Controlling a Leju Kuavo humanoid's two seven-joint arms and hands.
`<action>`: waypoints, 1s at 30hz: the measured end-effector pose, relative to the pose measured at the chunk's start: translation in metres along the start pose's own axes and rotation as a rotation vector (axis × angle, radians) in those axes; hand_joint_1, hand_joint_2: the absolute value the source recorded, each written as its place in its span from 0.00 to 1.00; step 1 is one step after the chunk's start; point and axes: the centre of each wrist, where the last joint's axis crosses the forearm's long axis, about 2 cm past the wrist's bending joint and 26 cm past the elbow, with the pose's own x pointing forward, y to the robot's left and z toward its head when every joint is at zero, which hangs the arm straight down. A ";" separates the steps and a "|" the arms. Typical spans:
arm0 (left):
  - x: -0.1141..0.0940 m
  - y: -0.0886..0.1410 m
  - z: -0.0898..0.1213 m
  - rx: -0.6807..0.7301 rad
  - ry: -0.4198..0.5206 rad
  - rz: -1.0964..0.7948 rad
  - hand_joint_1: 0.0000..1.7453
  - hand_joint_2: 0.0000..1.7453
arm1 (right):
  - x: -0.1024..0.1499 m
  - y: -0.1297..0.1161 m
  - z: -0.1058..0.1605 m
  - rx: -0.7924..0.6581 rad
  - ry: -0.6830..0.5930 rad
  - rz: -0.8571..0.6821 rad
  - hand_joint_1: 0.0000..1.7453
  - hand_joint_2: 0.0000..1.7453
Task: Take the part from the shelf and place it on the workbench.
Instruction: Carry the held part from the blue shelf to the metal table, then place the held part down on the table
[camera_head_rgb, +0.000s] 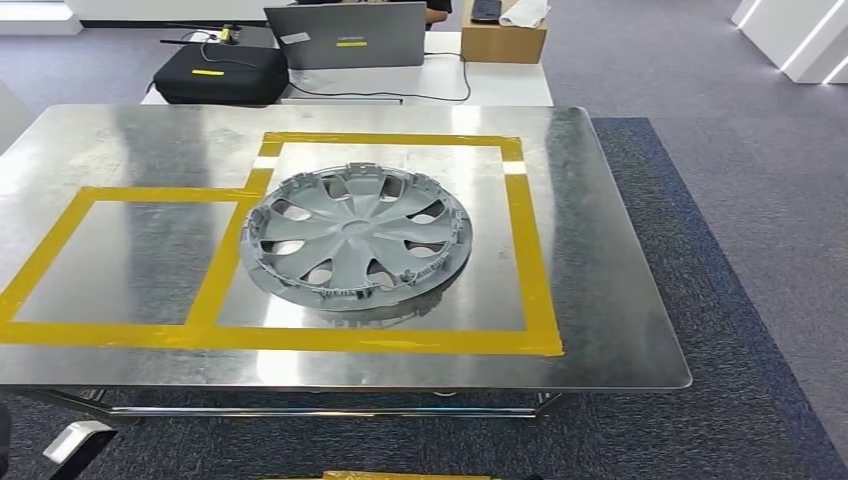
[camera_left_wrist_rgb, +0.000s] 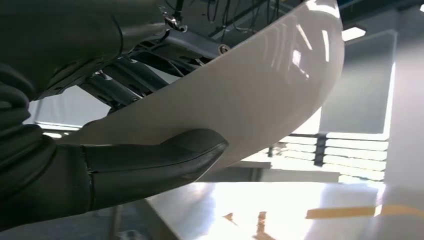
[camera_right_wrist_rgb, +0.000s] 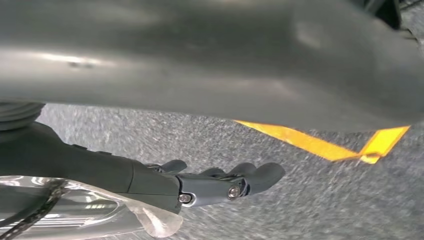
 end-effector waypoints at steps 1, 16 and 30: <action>-0.008 -0.010 -0.007 -0.036 0.012 -0.026 1.00 1.00 | 0.001 0.000 0.000 0.005 -0.003 0.011 0.00 0.00; -0.040 -0.081 -0.076 -0.206 0.028 -0.149 1.00 1.00 | 0.015 -0.005 -0.004 0.018 0.013 0.064 0.00 0.00; 0.011 -0.112 -0.123 -0.247 -0.124 -0.166 1.00 1.00 | 0.031 -0.010 -0.008 0.027 0.021 0.081 0.00 0.00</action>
